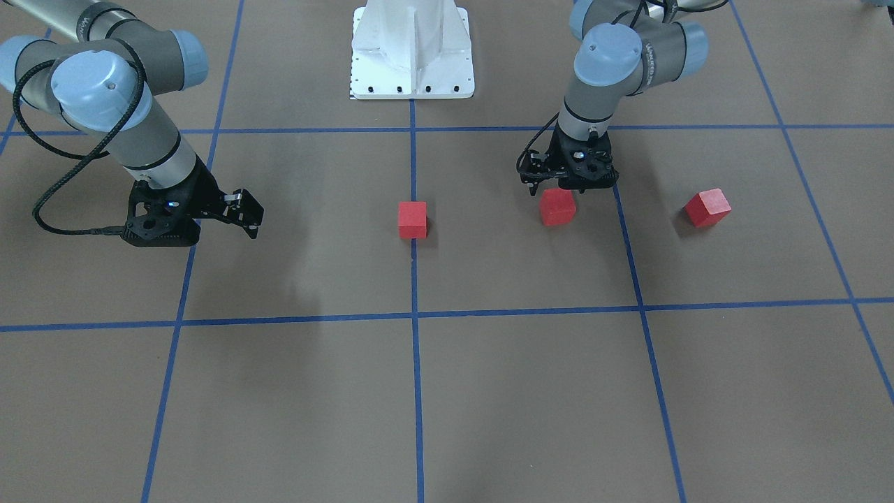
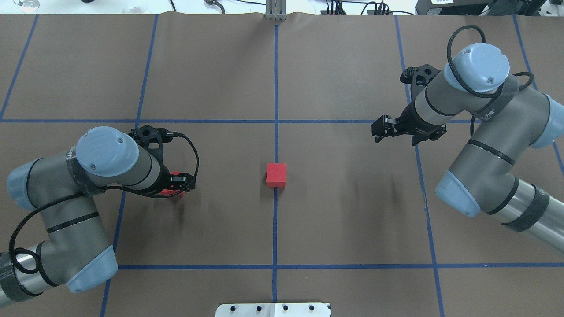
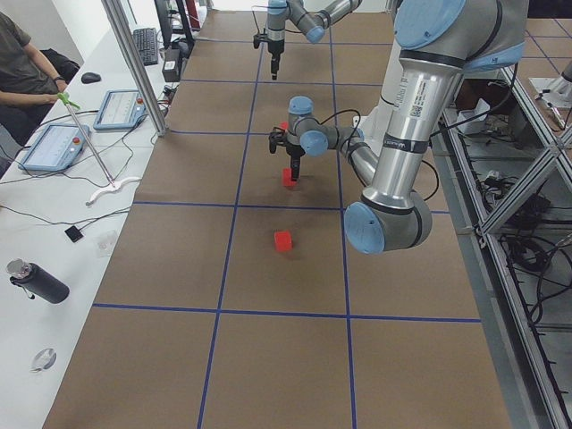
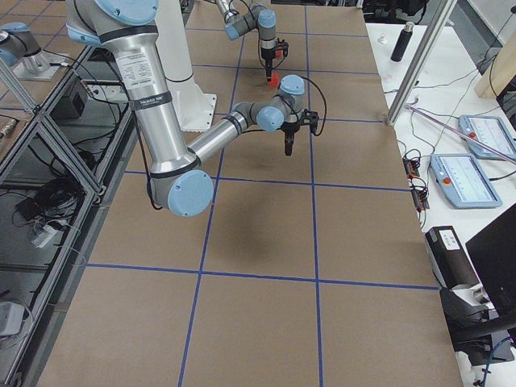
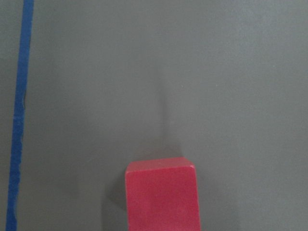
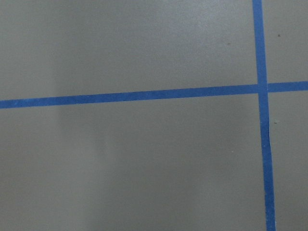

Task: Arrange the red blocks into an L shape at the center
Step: 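Grasp the red cube nearer the center with the left gripper and lift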

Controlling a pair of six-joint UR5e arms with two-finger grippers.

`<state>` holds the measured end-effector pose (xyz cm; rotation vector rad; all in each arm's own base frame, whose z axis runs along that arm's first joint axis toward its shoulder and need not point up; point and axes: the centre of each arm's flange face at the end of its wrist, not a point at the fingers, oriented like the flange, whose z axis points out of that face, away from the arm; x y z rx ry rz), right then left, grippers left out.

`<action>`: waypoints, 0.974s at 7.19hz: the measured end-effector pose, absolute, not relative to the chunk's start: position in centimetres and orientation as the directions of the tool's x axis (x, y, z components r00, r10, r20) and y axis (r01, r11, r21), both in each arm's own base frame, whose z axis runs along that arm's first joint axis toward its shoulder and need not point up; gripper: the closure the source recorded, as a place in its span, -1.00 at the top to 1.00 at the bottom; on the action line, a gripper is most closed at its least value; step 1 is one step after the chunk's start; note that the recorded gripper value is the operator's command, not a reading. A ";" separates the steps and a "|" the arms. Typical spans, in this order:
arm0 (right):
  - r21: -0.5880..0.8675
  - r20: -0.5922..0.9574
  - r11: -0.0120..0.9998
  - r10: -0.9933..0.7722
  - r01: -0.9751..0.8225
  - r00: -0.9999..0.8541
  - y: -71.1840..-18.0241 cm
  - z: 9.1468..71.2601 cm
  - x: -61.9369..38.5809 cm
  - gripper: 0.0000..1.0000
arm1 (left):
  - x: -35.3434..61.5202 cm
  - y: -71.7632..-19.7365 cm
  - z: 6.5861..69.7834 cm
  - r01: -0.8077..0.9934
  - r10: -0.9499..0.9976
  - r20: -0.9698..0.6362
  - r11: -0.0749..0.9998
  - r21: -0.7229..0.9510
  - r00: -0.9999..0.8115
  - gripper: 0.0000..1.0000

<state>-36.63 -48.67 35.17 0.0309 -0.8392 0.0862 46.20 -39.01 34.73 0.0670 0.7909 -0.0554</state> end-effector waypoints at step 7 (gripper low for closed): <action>-0.009 0.742 0.996 0.063 -0.084 0.667 -48.5 35.4 -37.0 1.00 | 48.4 -40.6 34.9 0.081 -0.033 -0.700 0.996 0.035 0.713 -1.00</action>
